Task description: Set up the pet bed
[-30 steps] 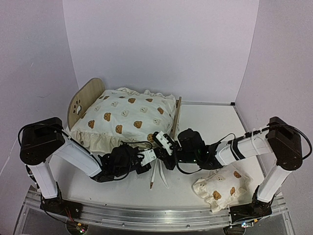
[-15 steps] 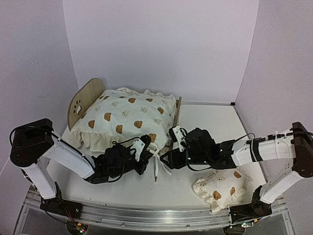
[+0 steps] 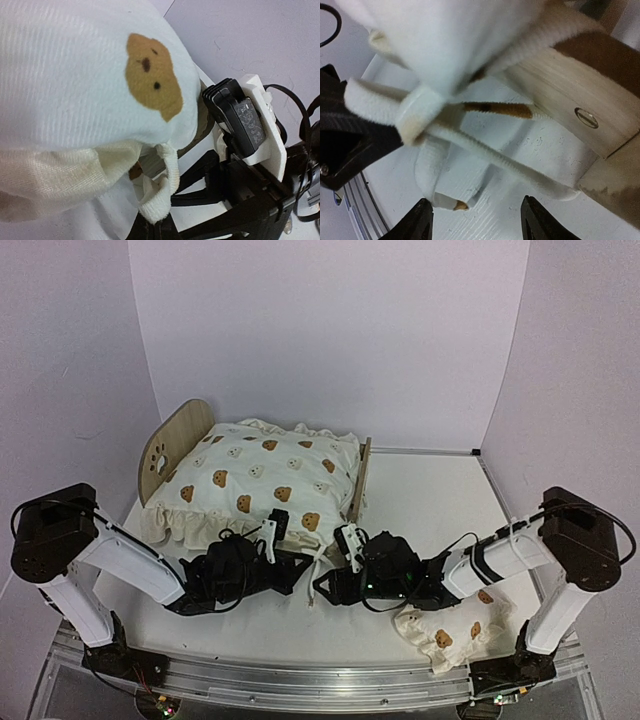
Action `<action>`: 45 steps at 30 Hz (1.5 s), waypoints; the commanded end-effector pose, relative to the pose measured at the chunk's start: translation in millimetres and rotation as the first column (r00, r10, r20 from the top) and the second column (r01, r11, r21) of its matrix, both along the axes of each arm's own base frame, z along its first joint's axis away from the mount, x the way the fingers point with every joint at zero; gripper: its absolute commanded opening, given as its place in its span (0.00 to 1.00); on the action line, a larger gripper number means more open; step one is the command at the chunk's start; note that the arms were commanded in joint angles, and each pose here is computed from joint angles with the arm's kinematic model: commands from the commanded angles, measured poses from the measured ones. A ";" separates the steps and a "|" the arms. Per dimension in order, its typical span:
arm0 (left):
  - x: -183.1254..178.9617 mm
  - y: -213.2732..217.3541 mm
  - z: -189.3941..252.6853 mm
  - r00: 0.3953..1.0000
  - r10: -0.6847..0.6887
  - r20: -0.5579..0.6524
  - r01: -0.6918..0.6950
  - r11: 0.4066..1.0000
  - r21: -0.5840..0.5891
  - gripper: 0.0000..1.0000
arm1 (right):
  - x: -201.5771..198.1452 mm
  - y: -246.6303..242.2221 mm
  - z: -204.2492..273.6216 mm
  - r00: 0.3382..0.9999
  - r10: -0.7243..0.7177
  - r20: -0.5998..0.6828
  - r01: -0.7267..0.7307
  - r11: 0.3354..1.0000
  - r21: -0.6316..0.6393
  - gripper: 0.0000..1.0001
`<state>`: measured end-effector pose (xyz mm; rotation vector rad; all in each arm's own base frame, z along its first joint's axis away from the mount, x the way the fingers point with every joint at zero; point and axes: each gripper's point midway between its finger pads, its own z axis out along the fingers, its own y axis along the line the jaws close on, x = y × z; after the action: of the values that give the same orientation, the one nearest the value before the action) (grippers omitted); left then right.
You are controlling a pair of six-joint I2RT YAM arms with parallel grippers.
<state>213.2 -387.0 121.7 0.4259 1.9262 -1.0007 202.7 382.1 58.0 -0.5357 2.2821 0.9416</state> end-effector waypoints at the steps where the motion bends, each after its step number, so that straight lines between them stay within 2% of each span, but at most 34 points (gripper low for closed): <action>1: -3.8 -3.2 8.0 0.984 0.001 -0.179 -0.030 0.987 -0.155 0.00 | 21.0 20.2 40.1 0.991 -0.097 0.098 0.074 0.974 0.214 0.55; 4: -2.9 -6.7 6.2 0.976 -0.003 -0.218 -0.039 0.982 -0.185 0.00 | 14.7 26.6 49.3 0.991 -0.085 0.107 0.051 0.955 0.292 0.53; 9: -4.5 -10.6 3.9 0.968 -0.015 -0.252 -0.038 0.979 -0.202 0.00 | 0.0 18.8 46.4 0.991 -0.080 0.104 0.048 0.958 0.283 0.63; 12: -5.2 -11.9 5.2 0.963 -0.023 -0.269 -0.038 0.975 -0.217 0.00 | -1.3 29.5 41.3 0.993 -0.052 0.106 0.022 0.964 0.266 0.62; 14: -6.3 -10.2 7.0 0.958 -0.023 -0.286 -0.045 0.972 -0.232 0.00 | 9.3 27.0 30.3 0.989 -0.110 0.102 0.085 0.970 0.227 0.56; 16: -6.2 -2.2 6.0 0.946 0.001 -0.326 -0.087 0.964 -0.251 0.00 | 18.2 20.2 32.3 0.976 -0.173 0.129 0.138 0.960 0.242 0.44; 17: -5.8 2.8 6.7 0.935 0.015 -0.353 -0.117 0.956 -0.269 0.00 | 22.5 15.4 36.1 0.968 -0.207 0.145 0.165 0.953 0.255 0.35; 19: -4.3 17.4 1.0 0.896 0.061 -0.441 -0.213 0.929 -0.303 0.00 | 29.3 2.9 41.5 0.949 -0.270 0.165 0.221 0.938 0.266 0.07; 20: -3.5 26.1 -5.2 0.846 0.083 -0.526 -0.294 0.897 -0.330 0.00 | 32.2 -5.1 43.2 0.937 -0.308 0.164 0.259 0.928 0.267 0.00; 23: -6.2 40.6 -11.5 0.756 0.053 -0.653 -0.412 0.813 -0.411 0.00 | 33.6 -26.7 41.1 0.916 -0.373 0.146 0.330 0.910 0.250 0.00; 25: -8.3 41.7 -10.8 0.722 -0.007 -0.692 -0.441 0.766 -0.468 0.00 | 31.1 -28.7 43.5 0.920 -0.363 0.150 0.320 0.914 0.249 0.00; 27: -10.7 36.5 -15.1 0.679 -0.062 -0.731 -0.458 0.742 -0.489 0.00 | 28.3 -22.9 49.1 0.930 -0.326 0.171 0.280 0.927 0.248 0.00; 29: -15.7 28.9 -19.9 0.659 -0.105 -0.745 -0.445 0.744 -0.499 0.00 | 26.8 -17.4 51.0 0.938 -0.297 0.180 0.254 0.940 0.230 0.00; 30: -19.0 26.5 -18.3 0.675 -0.122 -0.728 -0.418 0.749 -0.514 0.00 | 25.5 -15.0 51.6 0.942 -0.280 0.186 0.236 0.945 0.225 0.00; 32: -27.4 17.7 -1.3 0.784 -0.148 -0.603 -0.273 0.789 -0.550 0.03 | 23.4 -12.8 49.7 0.948 -0.255 0.191 0.214 0.953 0.215 0.00; 33: -34.0 14.2 9.3 0.845 -0.144 -0.515 -0.193 0.816 -0.545 0.07 | 22.8 -11.6 49.1 0.949 -0.247 0.194 0.206 0.956 0.211 0.00; 34: -35.6 15.7 8.2 0.876 -0.113 -0.468 -0.162 0.847 -0.507 0.11 | 22.3 -11.0 47.4 0.951 -0.240 0.196 0.199 0.958 0.205 0.00; 36: -43.7 17.1 11.4 0.920 -0.107 -0.378 -0.084 0.886 -0.456 0.22 | 21.0 -9.9 45.7 0.954 -0.228 0.194 0.189 0.961 0.201 0.00; 39: -54.8 13.1 25.9 0.964 -0.162 -0.210 0.069 0.918 -0.392 0.44 | 19.2 -6.1 47.8 0.958 -0.206 0.199 0.166 0.966 0.200 0.00; 42: -52.9 7.2 11.7 0.980 -0.157 -0.123 0.135 0.977 -0.165 0.51 | 17.7 -2.4 52.1 0.960 -0.186 0.207 0.143 0.968 0.204 0.00; 45: -37.6 10.1 10.8 0.993 -0.120 0.002 0.120 0.992 0.044 0.45 | 16.5 -0.1 54.7 0.962 -0.170 0.215 0.126 0.971 0.204 0.00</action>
<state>163.9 -374.9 132.6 0.2399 1.9710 -1.3939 217.3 367.1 81.4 -0.3387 2.0502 0.8892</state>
